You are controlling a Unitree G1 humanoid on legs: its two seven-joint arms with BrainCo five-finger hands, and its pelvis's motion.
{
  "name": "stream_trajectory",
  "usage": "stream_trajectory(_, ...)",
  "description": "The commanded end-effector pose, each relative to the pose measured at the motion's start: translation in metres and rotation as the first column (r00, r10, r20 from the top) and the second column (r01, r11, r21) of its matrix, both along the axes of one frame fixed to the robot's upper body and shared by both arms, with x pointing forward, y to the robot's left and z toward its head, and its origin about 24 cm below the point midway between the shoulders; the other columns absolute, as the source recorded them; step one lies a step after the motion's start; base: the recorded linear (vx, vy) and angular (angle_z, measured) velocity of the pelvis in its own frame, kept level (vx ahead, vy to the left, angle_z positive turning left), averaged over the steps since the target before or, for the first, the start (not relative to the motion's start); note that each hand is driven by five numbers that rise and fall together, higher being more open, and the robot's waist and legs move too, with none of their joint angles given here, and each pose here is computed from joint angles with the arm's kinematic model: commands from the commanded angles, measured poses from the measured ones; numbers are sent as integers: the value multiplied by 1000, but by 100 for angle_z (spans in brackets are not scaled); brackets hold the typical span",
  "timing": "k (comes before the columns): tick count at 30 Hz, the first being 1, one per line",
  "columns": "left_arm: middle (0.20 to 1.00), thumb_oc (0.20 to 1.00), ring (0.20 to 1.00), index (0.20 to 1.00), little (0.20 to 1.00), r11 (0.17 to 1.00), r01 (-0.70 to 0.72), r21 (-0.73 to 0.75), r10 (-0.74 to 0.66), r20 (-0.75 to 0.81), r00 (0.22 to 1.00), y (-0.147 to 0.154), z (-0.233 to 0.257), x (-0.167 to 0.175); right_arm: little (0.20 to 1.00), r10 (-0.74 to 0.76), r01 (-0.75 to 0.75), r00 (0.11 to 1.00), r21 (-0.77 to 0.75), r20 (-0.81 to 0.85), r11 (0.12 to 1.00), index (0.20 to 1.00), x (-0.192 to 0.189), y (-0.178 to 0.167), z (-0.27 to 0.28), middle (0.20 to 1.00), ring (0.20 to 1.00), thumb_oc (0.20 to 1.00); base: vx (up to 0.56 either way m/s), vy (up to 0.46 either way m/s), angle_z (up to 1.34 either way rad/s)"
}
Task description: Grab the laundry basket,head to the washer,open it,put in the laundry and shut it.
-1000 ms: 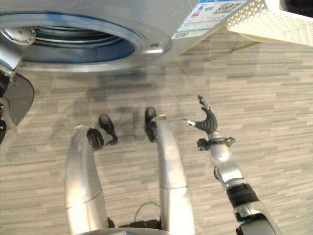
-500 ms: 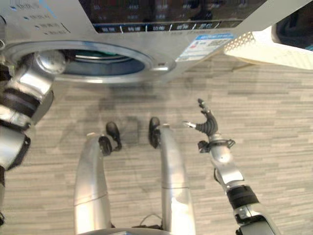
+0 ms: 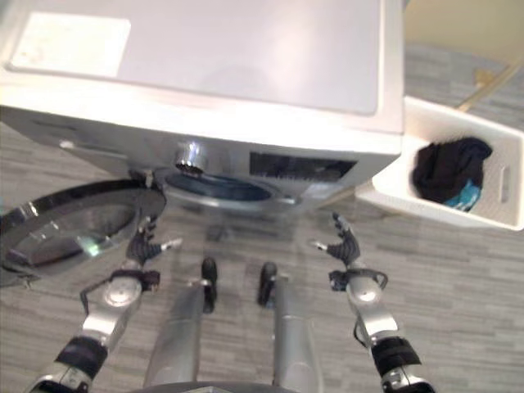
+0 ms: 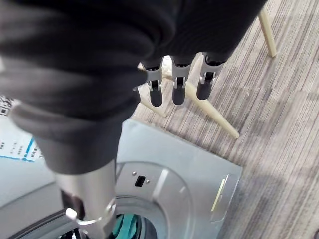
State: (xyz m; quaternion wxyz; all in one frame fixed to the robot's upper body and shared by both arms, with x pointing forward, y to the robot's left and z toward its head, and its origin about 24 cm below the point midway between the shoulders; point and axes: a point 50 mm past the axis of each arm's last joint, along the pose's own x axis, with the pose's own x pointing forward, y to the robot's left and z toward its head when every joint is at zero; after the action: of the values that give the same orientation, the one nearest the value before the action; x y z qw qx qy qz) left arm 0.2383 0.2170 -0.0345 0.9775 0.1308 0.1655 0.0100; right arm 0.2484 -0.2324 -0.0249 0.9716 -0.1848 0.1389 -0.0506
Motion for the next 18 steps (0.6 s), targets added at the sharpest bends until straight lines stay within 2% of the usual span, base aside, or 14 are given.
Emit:
stream_trajectory(1,1000,1000,1000,1000,1000,997,-39,-62,40,17,999,12,2,2,1000,-19,19,999,-24,-30,1000,1000,-11,-11,-6,1000,1000,1000,83,-82,4)
stream_trajectory(8,1000,1000,1000,1000,1000,998,-66,-21,63,-135,989,26,-27,-36,1000,-45,38,987,-46,-155,998,1000,-34,-21,-29,1000,1000,1000,125,23,-7)
stream_trajectory(13,1000,1000,1000,1000,1000,999,-40,-4,38,-195,980,21,-39,-45,1000,-83,78,978,-32,-192,996,1000,-43,-28,-36,1000,1000,1000,146,125,-39)
stream_trajectory(18,1000,1000,1000,1000,1000,999,28,25,-22,-217,976,14,-42,-49,1000,-83,90,966,15,-243,996,1000,-56,-19,-48,1000,1000,1000,66,183,-75)
